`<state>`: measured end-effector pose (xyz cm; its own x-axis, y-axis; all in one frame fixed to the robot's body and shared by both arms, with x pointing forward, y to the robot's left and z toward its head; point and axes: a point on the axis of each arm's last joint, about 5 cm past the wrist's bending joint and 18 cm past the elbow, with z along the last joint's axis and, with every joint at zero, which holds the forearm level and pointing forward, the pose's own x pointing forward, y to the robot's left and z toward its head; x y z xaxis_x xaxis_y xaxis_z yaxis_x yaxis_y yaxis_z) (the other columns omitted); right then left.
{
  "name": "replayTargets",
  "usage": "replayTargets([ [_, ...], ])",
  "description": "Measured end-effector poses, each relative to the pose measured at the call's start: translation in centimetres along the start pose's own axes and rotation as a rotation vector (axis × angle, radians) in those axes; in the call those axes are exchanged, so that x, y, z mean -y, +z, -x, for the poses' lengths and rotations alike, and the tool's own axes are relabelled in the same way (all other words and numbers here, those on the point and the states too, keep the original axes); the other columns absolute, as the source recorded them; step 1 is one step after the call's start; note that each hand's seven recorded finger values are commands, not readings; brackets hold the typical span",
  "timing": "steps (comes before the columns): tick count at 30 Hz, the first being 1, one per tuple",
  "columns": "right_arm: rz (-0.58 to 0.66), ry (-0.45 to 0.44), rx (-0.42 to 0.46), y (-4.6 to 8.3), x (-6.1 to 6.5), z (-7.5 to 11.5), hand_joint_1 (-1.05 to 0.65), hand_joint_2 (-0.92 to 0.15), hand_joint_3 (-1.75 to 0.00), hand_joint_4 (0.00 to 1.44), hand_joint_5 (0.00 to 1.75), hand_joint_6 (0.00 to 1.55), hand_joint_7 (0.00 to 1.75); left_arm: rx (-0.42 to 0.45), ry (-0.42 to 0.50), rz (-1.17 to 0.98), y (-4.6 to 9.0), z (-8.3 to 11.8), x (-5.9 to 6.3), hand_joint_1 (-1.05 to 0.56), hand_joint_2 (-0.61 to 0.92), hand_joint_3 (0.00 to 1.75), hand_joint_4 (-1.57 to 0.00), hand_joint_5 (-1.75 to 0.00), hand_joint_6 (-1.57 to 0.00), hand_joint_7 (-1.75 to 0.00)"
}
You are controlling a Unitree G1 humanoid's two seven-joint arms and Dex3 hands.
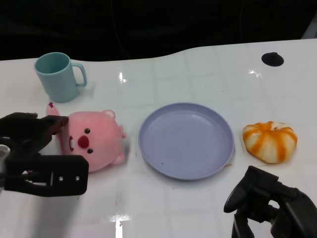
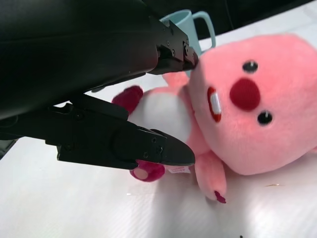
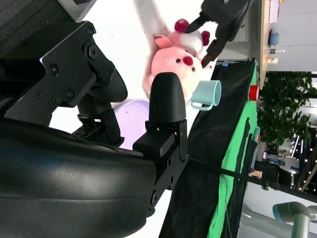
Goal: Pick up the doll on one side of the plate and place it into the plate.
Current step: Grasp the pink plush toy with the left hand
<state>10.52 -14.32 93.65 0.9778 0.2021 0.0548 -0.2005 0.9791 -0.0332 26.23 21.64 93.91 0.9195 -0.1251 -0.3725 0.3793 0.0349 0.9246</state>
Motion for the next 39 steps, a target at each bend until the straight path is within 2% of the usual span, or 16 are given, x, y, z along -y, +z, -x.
replayTargets([
  [6, -0.001, -0.002, -0.005, 0.0, 0.0, 0.1, 0.08, -0.43, -1.37, 0.73, 1.75, 0.62, 1.54, -0.022, 0.023, -0.026, 0.0, -1.7, 1.8, -0.69, 0.92, 0.05, -0.08, -0.07, -0.16, -0.01],
  [9, -0.001, -0.002, -0.008, 0.0, 0.0, 0.1, 0.07, -0.43, -1.36, 0.73, 1.75, 0.62, 1.53, -0.025, 0.019, -0.025, -0.2, -2.3, 3.1, -0.61, 0.92, 0.09, -0.15, -0.10, -0.25, -0.04],
  [11, -0.001, -0.002, -0.010, 0.0, 0.0, 0.1, 0.06, -0.43, -1.36, 0.73, 1.75, 0.62, 1.53, -0.023, 0.008, -0.018, -0.4, -2.6, 3.2, -0.55, 0.92, 0.11, -0.21, -0.11, -0.33, -0.06],
  [15, 0.000, -0.002, -0.017, -0.1, 0.1, 0.1, 0.07, -0.43, -1.36, 0.72, 1.75, 0.62, 1.53, -0.012, -0.002, 0.014, -0.9, -3.2, 3.0, -0.39, 0.92, 0.14, -0.52, -0.11, -0.57, -0.04],
  [18, 0.004, -0.004, -0.017, -0.1, 0.2, 0.1, 0.08, -0.43, -1.36, 0.72, 1.75, 0.62, 1.53, -0.003, 0.024, 0.041, -1.1, -3.6, 3.1, -0.28, 0.92, 0.12, -0.80, -0.21, -0.79, -0.11],
  [19, 0.005, -0.004, -0.018, -0.1, 0.2, 0.1, 0.08, -0.43, -1.36, 0.72, 1.75, 0.62, 1.53, 0.004, 0.041, 0.056, -1.1, -3.7, 3.3, -0.24, 0.92, 0.13, -0.90, -0.33, -0.92, -0.15],
  [21, 0.009, -0.006, -0.020, -0.1, 0.3, 0.1, 0.07, -0.43, -1.35, 0.71, 1.75, 0.62, 1.53, 0.018, 0.074, 0.088, -1.2, -3.8, 3.7, -0.19, 0.92, 0.16, -0.87, -0.92, -1.09, -0.25],
  [22, 0.012, -0.008, -0.021, -0.1, 0.4, 0.1, 0.07, -0.43, -1.35, 0.71, 1.75, 0.62, 1.53, 0.029, 0.088, 0.094, -1.3, -3.8, 3.8, -0.18, 0.92, 0.16, -0.85, -1.25, -1.10, -0.46],
  [23, 0.013, -0.009, -0.022, -0.1, 0.4, 0.1, 0.07, -0.43, -1.34, 0.71, 1.75, 0.62, 1.53, 0.039, 0.098, 0.095, -1.3, -3.9, 3.9, -0.17, 0.92, 0.20, -0.82, -1.49, -0.98, -0.90],
  [24, 0.013, -0.010, -0.022, -0.1, 0.4, 0.2, 0.07, -0.44, -1.34, 0.71, 1.75, 0.62, 1.53, 0.048, 0.104, 0.092, -1.3, -3.9, 3.9, -0.17, 0.92, 0.26, -0.80, -1.64, -0.84, -1.29],
  [26, 0.013, -0.010, -0.023, -0.1, 0.4, 0.2, 0.07, -0.44, -1.34, 0.71, 1.75, 0.61, 1.53, 0.057, 0.110, 0.083, -1.3, -4.0, 3.9, -0.18, 0.92, 0.31, -0.80, -1.72, -0.68, -1.65],
  [29, 0.018, -0.011, -0.024, -0.1, 0.5, 0.2, 0.06, -0.44, -1.35, 0.71, 1.75, 0.61, 1.53, 0.061, 0.111, 0.088, -1.2, -4.1, 3.8, -0.19, 0.91, 0.33, -0.79, -1.74, -0.63, -1.74],
  [34, 0.020, -0.014, -0.023, -0.1, 0.6, 0.2, 0.06, -0.44, -1.36, 0.72, 1.75, 0.61, 1.53, 0.066, 0.164, 0.125, -0.9, -3.9, 4.1, -0.19, 0.89, 0.31, -0.83, -1.75, -0.62, -1.75],
  [35, 0.019, -0.013, -0.023, -0.1, 0.6, 0.2, 0.06, -0.44, -1.36, 0.72, 1.75, 0.61, 1.53, 0.064, 0.186, 0.147, -0.9, -3.8, 4.2, -0.19, 0.84, 0.42, -0.86, -1.75, -0.64, -1.75],
  [36, 0.019, -0.013, -0.022, -0.1, 0.6, 0.2, 0.06, -0.44, -1.36, 0.72, 1.75, 0.61, 1.53, 0.060, 0.207, 0.177, -0.9, -3.7, 4.5, -0.19, 0.71, 0.69, -0.88, -1.75, -0.67, -1.75],
  [39, 0.020, -0.012, -0.017, -0.1, 0.6, 0.2, 0.05, -0.43, -1.36, 0.72, 1.75, 0.61, 1.53, 0.053, 0.274, 0.244, -0.7, -3.4, 5.1, -0.17, 0.56, 1.00, -0.91, -1.75, -0.70, -1.75],
])
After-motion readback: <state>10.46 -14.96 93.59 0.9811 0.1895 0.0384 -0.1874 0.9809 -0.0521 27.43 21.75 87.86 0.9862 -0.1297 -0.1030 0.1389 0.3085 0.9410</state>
